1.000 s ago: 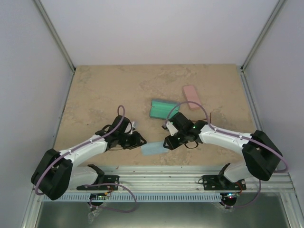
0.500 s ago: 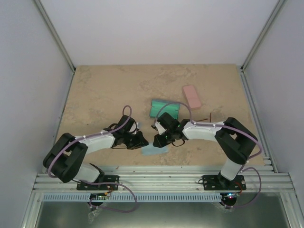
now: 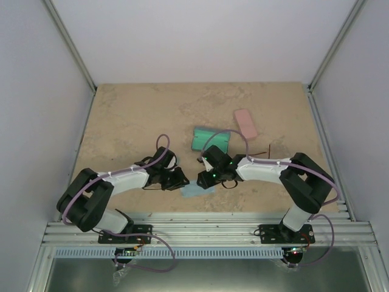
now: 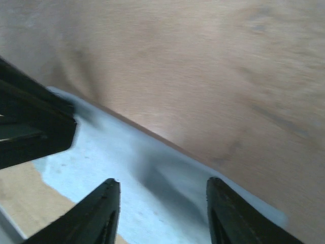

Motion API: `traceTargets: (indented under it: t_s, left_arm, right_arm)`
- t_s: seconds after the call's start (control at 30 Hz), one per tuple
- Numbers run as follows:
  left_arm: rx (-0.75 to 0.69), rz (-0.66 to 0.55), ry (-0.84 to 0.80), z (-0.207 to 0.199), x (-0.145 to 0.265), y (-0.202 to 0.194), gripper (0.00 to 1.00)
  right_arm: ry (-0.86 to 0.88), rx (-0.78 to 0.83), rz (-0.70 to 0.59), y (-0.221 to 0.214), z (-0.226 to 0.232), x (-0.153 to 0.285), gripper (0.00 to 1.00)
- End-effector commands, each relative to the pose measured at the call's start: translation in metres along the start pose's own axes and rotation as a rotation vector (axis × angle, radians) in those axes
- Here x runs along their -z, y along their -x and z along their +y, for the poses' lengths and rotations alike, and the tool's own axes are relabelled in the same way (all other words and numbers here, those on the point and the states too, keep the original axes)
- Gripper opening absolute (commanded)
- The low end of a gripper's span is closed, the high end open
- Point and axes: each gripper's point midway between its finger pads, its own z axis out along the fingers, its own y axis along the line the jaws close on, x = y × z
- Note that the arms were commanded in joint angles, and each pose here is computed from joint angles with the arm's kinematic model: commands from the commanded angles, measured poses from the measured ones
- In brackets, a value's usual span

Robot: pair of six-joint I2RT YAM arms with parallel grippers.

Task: Organize the sunglasses
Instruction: Fold the glasses cleaning cloth at the center of the board.

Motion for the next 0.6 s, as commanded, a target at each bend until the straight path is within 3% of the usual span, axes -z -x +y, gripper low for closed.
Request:
traceTargets:
  t_s: [0.0,0.3,0.47,0.57]
  left_arm:
    - [0.053,-0.010,0.160,0.035,0.004,-0.005,0.28]
    - [0.073,-0.104,0.144,0.015,0.040,0.002,0.46]
    - [0.127,-0.139,0.200,0.026,0.049,-0.004,0.47]
    - [0.144,-0.128,0.191,0.025,0.041,-0.011,0.47]
  right_arm:
    - [-0.211,-0.038,0.015,-0.023,-0.045,0.008,0.52]
    - [-0.344,-0.018,-0.070,-0.017,-0.054,0.045,0.57]
    - [-0.390,0.002,-0.079,-0.017,-0.049,0.053,0.60]
    - [-0.395,0.007,-0.049,-0.020,-0.046,0.044,0.56]
